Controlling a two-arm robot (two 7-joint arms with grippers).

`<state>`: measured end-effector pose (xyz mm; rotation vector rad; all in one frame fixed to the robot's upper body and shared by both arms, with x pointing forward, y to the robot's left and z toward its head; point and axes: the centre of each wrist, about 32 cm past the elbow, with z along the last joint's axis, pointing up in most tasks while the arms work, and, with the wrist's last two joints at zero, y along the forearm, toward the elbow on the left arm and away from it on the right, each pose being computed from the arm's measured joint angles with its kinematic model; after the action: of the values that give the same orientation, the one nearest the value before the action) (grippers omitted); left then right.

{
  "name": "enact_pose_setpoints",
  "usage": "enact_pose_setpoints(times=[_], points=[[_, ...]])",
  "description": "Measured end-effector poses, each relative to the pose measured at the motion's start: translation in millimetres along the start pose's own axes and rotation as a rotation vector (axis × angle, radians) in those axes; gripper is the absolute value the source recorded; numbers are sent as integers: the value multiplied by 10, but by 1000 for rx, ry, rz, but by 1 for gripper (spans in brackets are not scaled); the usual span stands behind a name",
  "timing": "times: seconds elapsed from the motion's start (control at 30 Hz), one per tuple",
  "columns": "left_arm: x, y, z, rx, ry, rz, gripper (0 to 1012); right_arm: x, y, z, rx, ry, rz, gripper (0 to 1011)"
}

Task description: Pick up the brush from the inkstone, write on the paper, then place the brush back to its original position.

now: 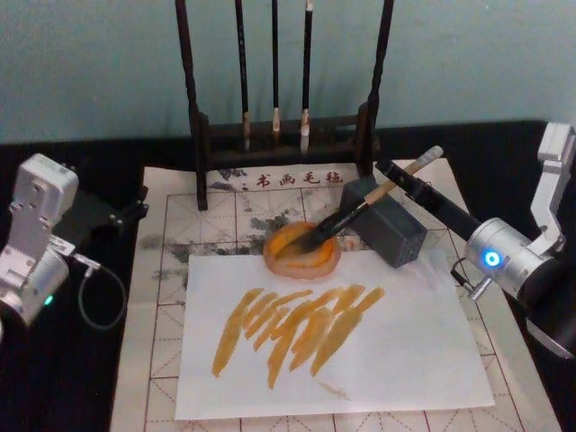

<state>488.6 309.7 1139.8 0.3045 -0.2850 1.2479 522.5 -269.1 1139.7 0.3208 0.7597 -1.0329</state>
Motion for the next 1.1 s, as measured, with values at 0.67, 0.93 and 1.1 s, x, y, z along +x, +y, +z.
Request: enact_pose_setpoints(times=[0.67,0.93,1.1], points=[[0,0,0,0,0,0,1001,172,-285,43,48,-264,73,1002],[0,0,0,0,0,0,1001,289,-414,68,36,-396,84,1002],[0,0,0,0,0,0,1001,336,-445,45,31,-464,73,1002]])
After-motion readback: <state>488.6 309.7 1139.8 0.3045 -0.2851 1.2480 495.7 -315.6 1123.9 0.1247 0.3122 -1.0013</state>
